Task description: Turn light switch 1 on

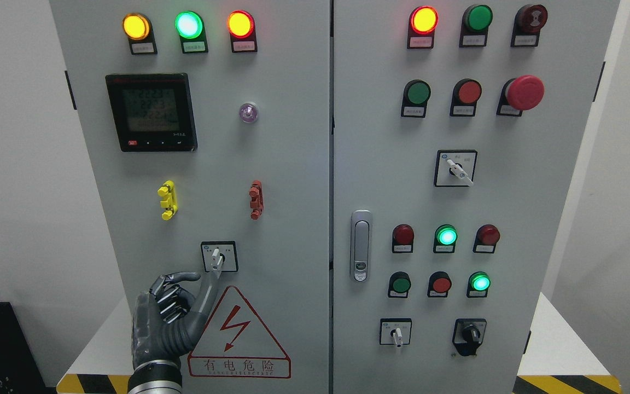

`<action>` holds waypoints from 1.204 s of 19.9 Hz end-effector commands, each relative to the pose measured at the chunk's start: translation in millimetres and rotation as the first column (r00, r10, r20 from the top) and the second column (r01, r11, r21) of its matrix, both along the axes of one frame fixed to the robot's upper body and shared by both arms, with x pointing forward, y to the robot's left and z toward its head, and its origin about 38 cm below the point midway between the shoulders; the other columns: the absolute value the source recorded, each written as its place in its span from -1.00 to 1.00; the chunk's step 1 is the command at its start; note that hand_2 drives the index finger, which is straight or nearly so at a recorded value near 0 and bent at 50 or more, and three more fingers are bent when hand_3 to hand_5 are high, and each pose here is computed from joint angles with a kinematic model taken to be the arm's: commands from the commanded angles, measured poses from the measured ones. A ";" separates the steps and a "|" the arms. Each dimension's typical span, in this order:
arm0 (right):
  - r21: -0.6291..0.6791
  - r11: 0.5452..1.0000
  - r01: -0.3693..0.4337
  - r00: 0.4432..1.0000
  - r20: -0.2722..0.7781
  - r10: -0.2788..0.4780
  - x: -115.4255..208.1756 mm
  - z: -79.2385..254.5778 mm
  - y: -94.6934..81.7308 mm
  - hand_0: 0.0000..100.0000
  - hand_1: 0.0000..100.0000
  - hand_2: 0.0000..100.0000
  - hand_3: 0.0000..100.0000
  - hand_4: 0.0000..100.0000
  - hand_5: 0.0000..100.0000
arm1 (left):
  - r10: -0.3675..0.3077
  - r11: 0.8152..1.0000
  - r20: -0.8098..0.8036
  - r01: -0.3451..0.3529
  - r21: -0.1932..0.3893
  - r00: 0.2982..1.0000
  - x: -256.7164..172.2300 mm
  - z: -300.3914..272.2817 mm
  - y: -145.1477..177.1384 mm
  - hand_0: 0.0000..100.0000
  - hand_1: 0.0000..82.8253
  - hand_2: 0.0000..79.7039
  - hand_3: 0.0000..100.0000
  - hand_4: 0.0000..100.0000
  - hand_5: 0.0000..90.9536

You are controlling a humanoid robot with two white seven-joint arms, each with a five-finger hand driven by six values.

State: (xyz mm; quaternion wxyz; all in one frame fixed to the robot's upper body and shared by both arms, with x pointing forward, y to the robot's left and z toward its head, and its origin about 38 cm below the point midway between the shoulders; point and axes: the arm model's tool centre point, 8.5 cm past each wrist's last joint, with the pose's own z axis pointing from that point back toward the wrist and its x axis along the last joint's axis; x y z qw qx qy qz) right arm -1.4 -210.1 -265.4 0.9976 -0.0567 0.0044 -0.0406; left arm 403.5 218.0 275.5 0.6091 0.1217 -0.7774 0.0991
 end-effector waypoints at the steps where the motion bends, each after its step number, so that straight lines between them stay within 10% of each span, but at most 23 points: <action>1: -0.001 1.000 0.000 1.000 0.000 0.000 -0.1 0.0 -0.1 -0.39 -1.00 -1.00 -1.00 -1.00 -1.00 | -0.017 1.000 -0.008 0.017 -0.001 1.000 4.2 -1.3 -6.8 -0.57 0.67 0.25 0.84 0.81 0.91; 24: -0.001 1.000 0.000 1.000 0.000 0.000 -0.1 0.0 -0.1 -0.39 -1.00 -1.00 -1.00 -1.00 -1.00 | -0.029 1.000 -0.030 0.029 0.002 0.999 15.2 0.5 -12.1 -0.56 0.65 0.30 0.83 0.81 0.91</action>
